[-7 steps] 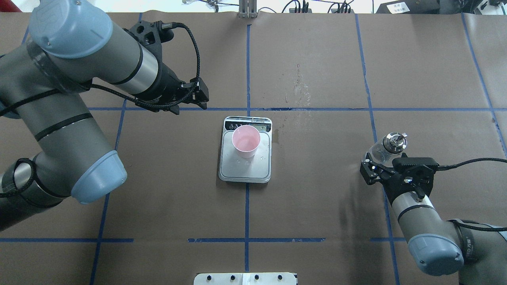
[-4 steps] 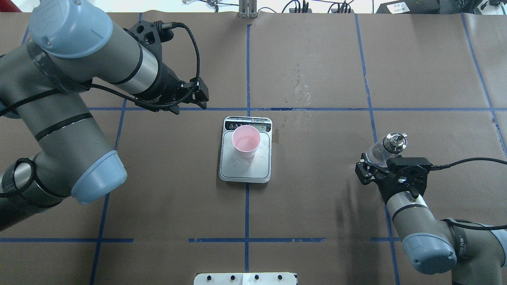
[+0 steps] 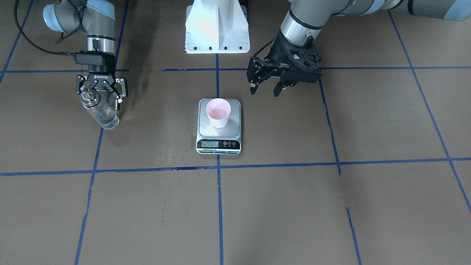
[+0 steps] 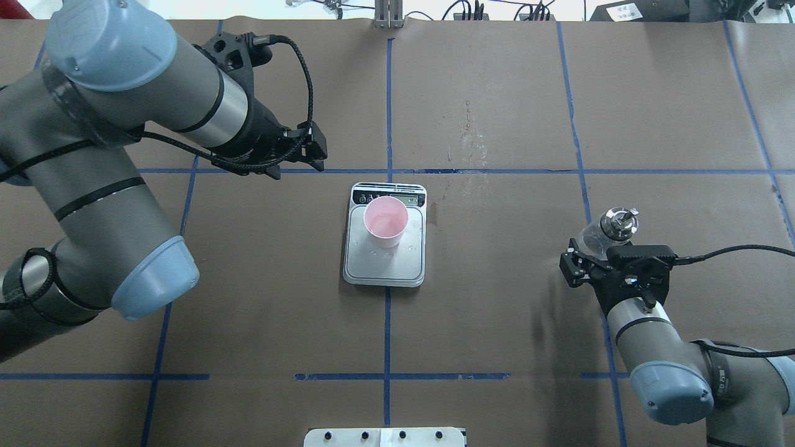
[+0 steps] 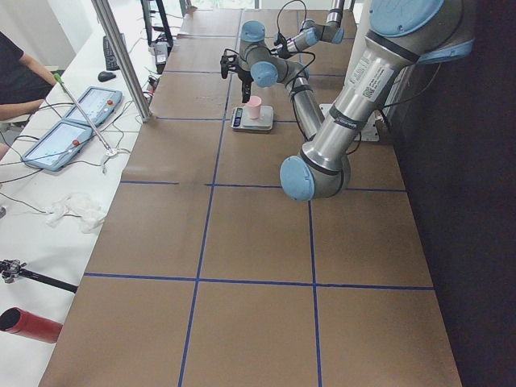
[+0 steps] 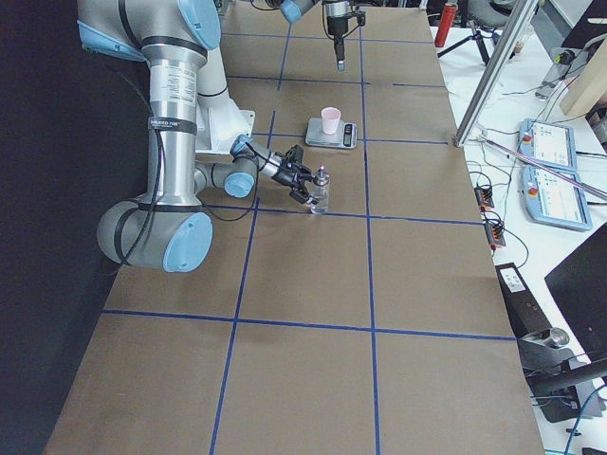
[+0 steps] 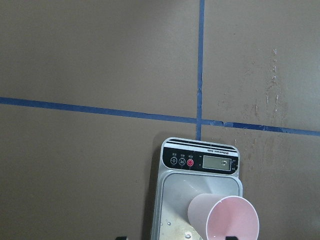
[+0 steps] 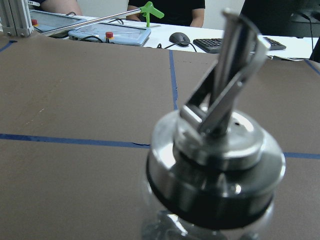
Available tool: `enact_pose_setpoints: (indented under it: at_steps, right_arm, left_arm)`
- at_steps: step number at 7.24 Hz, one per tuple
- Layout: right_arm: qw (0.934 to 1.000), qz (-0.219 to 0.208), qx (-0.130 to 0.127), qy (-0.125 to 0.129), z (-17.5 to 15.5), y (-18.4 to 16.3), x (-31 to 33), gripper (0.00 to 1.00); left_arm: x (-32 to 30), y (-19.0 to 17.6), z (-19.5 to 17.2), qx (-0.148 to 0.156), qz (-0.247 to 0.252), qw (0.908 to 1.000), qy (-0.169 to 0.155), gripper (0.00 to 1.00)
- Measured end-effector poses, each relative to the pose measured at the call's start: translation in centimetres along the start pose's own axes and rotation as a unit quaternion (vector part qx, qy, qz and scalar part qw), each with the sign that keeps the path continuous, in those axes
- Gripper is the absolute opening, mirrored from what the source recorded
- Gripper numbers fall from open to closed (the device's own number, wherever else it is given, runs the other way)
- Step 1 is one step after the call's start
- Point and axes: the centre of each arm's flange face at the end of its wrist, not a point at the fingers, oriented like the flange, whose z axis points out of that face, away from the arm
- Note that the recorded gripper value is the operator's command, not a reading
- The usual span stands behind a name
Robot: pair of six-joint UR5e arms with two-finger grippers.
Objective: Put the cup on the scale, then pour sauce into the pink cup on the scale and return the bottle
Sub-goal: 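Lift the sauce bottle with the right gripper and adjust its hold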
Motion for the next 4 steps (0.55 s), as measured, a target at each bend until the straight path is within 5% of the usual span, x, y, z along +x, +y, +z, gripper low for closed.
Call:
enact_pose_setpoints:
  at_steps: [4]
  right_arm:
    - [0.9999, -0.005, 0.01, 0.007, 1.5, -1.3, -0.9, 0.94]
  left_arm:
    - [0.0, 0.0, 0.0, 0.0, 0.0, 1.0, 0.0, 0.72]
